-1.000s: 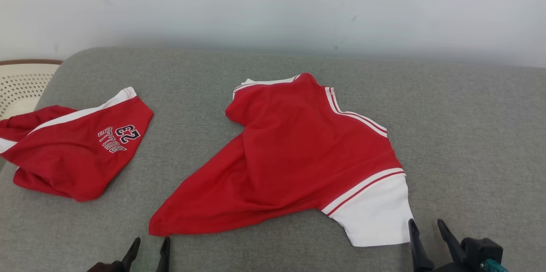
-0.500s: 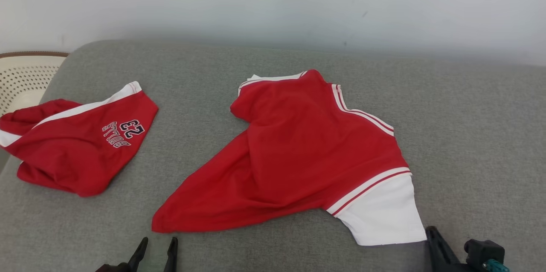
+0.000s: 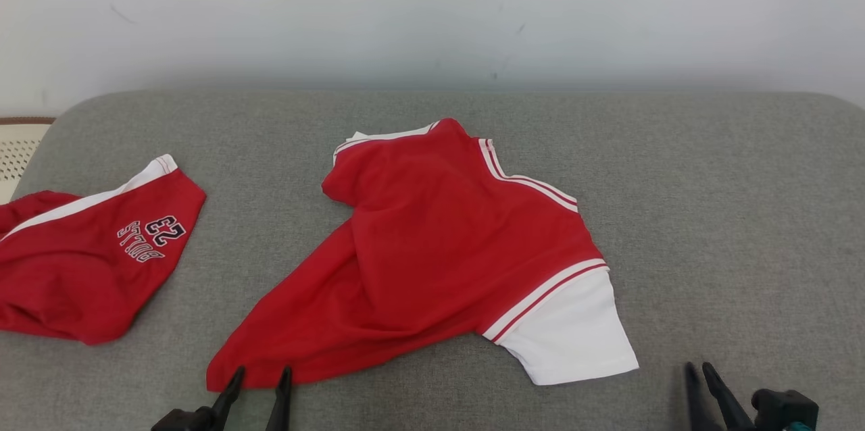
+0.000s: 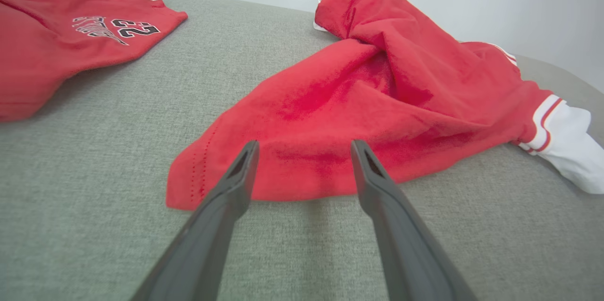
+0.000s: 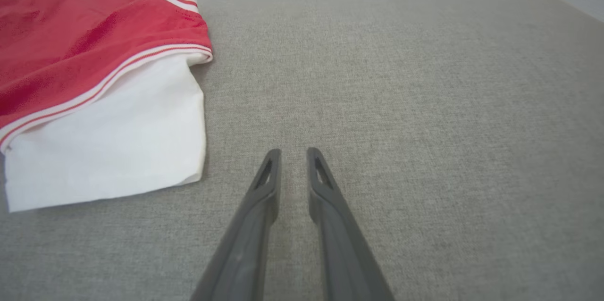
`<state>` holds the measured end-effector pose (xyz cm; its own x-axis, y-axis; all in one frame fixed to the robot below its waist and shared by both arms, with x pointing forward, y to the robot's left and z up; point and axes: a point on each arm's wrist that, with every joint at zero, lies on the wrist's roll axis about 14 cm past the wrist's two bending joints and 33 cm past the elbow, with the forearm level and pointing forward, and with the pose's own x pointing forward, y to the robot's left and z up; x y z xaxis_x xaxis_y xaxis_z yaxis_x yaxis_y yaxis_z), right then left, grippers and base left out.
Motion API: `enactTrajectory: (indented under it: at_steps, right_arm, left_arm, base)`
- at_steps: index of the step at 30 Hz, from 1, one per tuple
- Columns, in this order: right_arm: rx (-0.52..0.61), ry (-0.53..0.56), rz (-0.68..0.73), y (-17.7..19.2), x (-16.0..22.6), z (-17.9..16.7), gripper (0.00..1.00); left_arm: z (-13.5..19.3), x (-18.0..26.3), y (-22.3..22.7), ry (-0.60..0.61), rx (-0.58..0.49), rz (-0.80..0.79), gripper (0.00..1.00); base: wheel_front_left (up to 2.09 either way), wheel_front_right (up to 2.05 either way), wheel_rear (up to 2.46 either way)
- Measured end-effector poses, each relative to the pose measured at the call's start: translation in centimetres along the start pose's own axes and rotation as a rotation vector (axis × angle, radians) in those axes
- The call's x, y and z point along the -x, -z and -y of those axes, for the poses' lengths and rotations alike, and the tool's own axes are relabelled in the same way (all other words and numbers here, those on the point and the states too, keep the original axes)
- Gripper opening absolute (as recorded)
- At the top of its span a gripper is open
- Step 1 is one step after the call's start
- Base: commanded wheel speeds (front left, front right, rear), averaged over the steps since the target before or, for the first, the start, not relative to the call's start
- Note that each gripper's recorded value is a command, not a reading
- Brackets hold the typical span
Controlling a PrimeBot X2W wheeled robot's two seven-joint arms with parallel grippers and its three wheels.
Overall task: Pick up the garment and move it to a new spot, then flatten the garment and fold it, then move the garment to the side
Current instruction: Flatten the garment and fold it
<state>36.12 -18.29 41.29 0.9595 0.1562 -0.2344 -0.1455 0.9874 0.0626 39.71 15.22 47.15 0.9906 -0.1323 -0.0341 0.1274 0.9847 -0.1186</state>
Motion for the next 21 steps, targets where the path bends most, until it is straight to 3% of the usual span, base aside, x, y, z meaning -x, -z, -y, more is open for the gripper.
enactTrajectory:
  at_steps: [1,7,17,19,20,21]
  right_arm:
    - [-0.002,-0.012,0.011,-0.3,-0.1,-0.4,1.00]
    - [-0.024,-0.085,0.048,-1.5,-0.8,-3.2,1.00]
    - [-0.018,-0.151,-0.050,1.2,-2.0,-5.3,1.00]
    - [-0.014,-0.164,-0.066,1.6,-2.4,-5.8,0.63]
    - [-0.014,-0.168,-0.076,1.9,-2.5,-5.9,0.39]
    - [-0.014,-0.170,-0.081,2.0,-2.6,-5.9,0.31]
  left_arm:
    - [0.2,-0.1,0.1,0.005,0.001,-0.002,1.00]
    - [0.2,0.1,0.1,0.006,0.000,-0.002,1.00]
    - [-2.1,1.4,-0.1,-0.066,0.000,0.003,1.00]
    - [-2.5,1.6,0.0,-0.078,0.000,0.002,1.00]
    - [-2.7,1.6,0.1,-0.083,0.000,0.000,1.00]
    - [-2.8,1.7,0.1,-0.086,0.000,-0.001,1.00]
  base:
    - [0.00,0.00,0.00]
    - [0.00,0.00,0.00]
    - [0.00,0.00,0.00]
    - [0.00,0.00,0.00]
    - [0.00,0.00,0.00]
    - [0.00,0.00,0.00]
